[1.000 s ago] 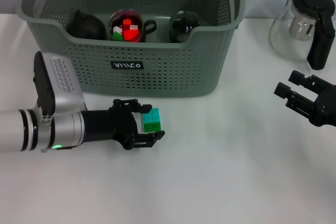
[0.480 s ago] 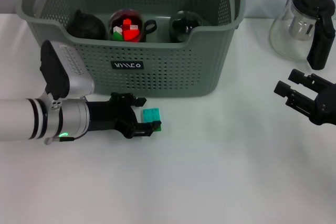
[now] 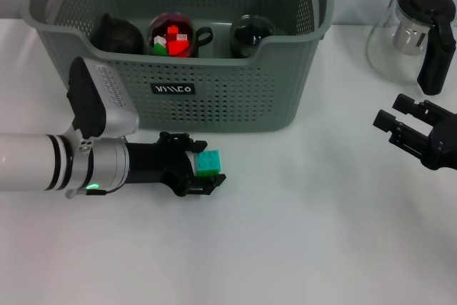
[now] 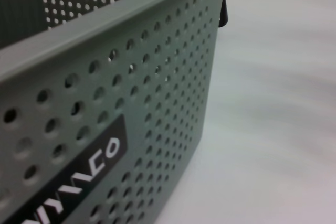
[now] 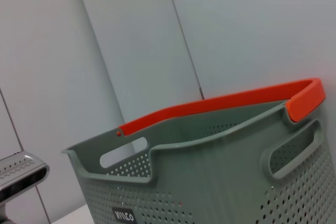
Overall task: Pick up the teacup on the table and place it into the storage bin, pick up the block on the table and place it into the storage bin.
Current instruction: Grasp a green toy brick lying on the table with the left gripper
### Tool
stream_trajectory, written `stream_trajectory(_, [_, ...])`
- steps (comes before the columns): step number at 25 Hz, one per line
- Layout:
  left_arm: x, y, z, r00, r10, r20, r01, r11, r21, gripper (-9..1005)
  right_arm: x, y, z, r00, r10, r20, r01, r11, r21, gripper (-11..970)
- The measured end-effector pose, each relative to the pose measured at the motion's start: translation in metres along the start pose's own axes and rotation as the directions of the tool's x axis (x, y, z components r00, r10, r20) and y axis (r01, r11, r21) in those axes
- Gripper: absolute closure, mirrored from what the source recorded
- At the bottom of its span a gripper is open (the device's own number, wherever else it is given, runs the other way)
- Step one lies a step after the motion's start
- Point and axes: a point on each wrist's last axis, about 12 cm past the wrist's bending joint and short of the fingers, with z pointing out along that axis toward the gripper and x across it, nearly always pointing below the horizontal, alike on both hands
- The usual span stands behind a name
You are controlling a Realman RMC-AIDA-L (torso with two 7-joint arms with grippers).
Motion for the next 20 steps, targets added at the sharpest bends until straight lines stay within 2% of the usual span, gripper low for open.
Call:
stream_trajectory(9, [0.007, -0.008, -0.011, 1.000, 0.016, -0.006, -0.016, 0.998, 0.069, 262, 0.000, 0.000, -0.001, 1.000, 0.000, 0.000, 0.000, 1.000, 0.000, 316])
stream_trajectory(20, [0.010, -0.004, -0.023, 1.000, 0.030, -0.006, -0.030, 0.999, 0.041, 262, -0.002, -0.001, 0.000, 1.000, -0.005, 0.003, 0.005, 1.000, 0.002, 318])
